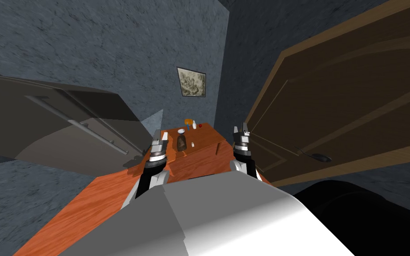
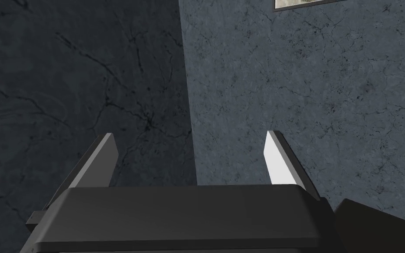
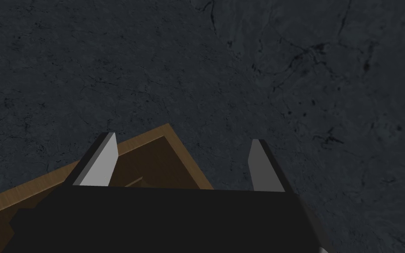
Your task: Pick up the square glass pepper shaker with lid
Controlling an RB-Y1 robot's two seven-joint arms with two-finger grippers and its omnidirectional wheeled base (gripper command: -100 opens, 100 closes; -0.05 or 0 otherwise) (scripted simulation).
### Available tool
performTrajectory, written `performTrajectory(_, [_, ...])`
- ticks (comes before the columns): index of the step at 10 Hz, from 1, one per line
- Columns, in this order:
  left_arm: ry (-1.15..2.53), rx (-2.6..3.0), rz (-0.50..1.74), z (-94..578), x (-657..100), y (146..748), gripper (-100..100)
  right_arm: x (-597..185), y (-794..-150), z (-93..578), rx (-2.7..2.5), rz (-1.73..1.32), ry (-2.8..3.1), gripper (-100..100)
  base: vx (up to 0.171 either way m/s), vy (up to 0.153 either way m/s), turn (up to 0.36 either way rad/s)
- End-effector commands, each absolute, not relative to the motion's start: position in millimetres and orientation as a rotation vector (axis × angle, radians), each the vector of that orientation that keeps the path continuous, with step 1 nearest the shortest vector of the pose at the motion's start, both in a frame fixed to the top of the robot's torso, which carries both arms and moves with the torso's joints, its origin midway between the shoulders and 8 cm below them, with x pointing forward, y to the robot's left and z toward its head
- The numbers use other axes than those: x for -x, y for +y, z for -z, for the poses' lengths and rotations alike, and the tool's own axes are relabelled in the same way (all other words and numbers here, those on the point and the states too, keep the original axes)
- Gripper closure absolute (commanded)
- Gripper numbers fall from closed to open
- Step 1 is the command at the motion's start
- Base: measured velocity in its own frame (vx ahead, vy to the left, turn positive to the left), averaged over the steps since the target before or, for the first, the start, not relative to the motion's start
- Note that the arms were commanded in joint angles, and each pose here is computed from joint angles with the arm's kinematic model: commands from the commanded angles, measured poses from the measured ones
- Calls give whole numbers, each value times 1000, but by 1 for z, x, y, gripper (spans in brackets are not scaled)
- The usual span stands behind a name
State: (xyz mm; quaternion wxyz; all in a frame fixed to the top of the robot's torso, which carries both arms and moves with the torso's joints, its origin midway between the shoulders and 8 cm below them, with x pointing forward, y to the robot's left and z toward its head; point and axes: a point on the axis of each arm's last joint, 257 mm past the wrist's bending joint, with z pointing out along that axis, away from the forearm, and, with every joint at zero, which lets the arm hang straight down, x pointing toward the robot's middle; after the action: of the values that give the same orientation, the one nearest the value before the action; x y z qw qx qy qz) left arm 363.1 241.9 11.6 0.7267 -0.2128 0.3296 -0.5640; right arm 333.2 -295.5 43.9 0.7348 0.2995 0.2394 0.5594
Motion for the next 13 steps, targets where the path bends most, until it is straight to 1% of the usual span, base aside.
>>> performTrajectory(1, [751, 466, 1232, -4, -370, 242, -100, -333, -295, -44, -658, -1230, 526, 0, 27, -36, 5])
performTrajectory(6, [936, 414, 1134, 43, -418, 224, -100, -333, -295, -44, -658, -1230, 526, 0, 43, -46, 9])
performTrajectory(13, [1116, 375, 1009, 98, -461, 220, -100, -333, -295, -44, -658, -1230, 526, 0, 37, -48, 2])
